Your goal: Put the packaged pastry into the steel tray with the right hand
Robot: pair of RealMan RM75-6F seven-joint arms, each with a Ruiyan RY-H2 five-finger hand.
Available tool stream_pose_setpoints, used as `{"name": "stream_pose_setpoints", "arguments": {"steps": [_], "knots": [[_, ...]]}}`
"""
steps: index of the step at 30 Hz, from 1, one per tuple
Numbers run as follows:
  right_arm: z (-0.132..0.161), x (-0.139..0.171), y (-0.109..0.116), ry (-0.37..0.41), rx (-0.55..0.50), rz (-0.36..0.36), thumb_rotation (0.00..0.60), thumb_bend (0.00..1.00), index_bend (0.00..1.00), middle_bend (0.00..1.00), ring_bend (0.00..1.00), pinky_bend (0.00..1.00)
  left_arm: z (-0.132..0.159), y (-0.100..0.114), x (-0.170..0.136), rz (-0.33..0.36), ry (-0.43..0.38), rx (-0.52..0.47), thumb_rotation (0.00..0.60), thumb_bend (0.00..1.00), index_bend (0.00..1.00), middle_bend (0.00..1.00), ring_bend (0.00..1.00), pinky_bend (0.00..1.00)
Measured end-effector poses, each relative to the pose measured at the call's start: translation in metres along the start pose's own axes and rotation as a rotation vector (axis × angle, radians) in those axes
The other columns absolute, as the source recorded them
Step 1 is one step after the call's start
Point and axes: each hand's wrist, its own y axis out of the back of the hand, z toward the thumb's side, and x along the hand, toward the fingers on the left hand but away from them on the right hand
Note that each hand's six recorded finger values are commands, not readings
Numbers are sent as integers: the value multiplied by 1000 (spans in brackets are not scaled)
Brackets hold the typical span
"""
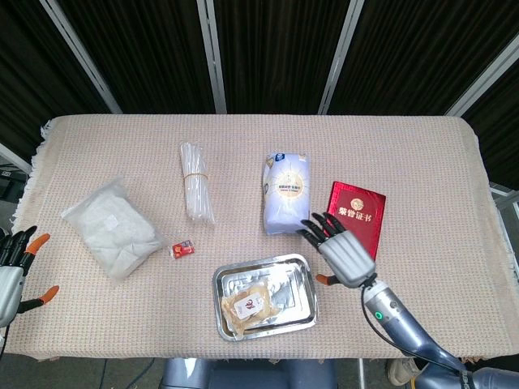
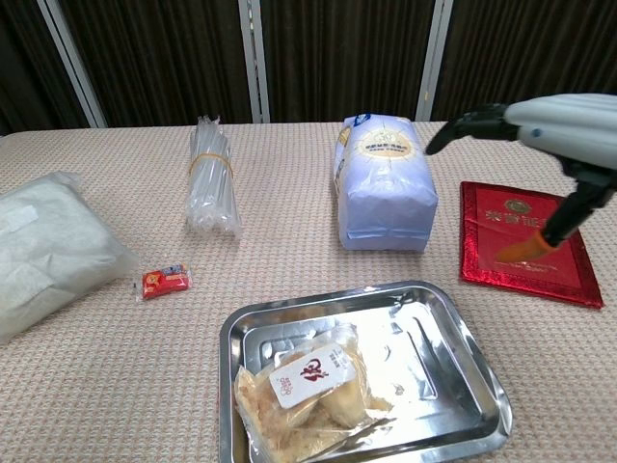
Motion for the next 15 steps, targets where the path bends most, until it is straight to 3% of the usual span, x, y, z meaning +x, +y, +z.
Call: {"name": "stream_pose_setpoints", "arguments": {"steps": [7, 15], "knots": [[-58, 60, -2, -207, 27, -84, 600, 24, 64, 17, 0, 54, 9, 7, -2, 19, -22, -5, 600, 170, 127, 0, 0, 0], [-93, 125, -17, -374, 16, -99, 600, 23, 45, 0, 0, 16, 15, 14, -8, 35, -37, -10, 600, 173, 126, 0, 0, 0]]}}
